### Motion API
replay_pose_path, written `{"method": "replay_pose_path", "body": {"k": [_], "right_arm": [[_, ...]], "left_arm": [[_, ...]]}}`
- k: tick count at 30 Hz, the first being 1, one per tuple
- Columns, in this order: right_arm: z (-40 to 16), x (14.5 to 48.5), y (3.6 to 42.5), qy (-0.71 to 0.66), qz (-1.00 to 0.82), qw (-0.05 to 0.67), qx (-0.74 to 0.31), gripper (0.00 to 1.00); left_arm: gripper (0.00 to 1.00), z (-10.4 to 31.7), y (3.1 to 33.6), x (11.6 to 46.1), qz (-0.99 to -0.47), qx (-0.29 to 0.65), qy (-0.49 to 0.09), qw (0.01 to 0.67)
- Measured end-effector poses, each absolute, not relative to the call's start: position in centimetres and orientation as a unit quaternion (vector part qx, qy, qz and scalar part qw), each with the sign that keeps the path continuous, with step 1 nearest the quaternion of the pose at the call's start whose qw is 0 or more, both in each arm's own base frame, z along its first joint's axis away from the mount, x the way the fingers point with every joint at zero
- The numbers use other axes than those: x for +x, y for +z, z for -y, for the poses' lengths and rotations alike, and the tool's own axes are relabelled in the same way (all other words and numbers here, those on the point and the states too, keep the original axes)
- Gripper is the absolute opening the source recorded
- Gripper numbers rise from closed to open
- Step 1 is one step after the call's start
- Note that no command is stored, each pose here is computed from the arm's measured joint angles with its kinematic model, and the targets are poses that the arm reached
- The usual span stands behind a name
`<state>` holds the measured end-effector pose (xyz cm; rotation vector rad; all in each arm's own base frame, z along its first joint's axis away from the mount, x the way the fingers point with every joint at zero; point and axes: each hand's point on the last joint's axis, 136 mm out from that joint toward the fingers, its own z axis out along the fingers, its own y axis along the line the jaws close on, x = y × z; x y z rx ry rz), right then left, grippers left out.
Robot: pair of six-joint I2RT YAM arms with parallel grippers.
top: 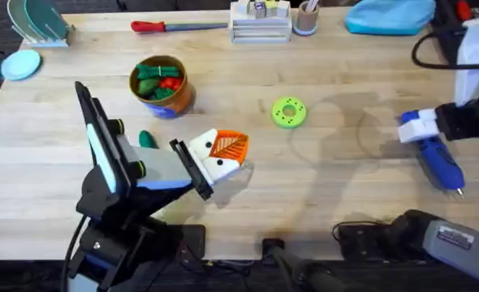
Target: Pick up the gripper from the table and insert it into the empty holder that is missing its gripper. Then pick up a screw, insert it into the mounting hole, and use the screwdriver to tighten it. Finally, clean up the table by picking up the vegetable and placing it into the bucket.
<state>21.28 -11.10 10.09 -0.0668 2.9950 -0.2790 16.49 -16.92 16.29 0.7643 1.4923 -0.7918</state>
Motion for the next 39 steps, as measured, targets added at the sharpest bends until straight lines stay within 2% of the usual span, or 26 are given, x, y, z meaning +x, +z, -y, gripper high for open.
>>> {"method": "replay_pose_path", "body": {"k": [4,13,17,24,35,39], "right_arm": [[11.9,21.5,8.6,-0.089,-0.994,0.041,-0.053,0.994],[13.6,24.4,5.7,-0.097,-0.989,0.042,-0.099,0.994],[13.7,24.7,3.8,-0.086,-0.990,0.024,-0.106,0.994],[13.7,25.5,3.4,-0.076,-0.990,0.028,-0.116,0.992],[13.1,25.2,3.1,-0.060,-0.991,0.023,-0.121,0.755],[13.0,25.1,3.1,-0.057,-0.991,0.021,-0.122,0.738]], "left_arm": [[0.005,16.9,16.3,16.5,-0.644,0.330,-0.342,0.600],[0.005,16.9,16.3,16.5,-0.644,0.330,-0.342,0.600],[0.005,16.9,16.3,16.5,-0.644,0.330,-0.342,0.600],[0.005,16.9,16.3,16.5,-0.644,0.330,-0.342,0.600],[0.005,16.9,16.3,16.5,-0.644,0.330,-0.341,0.600],[0.005,16.9,16.3,16.5,-0.644,0.330,-0.341,0.600]]}}
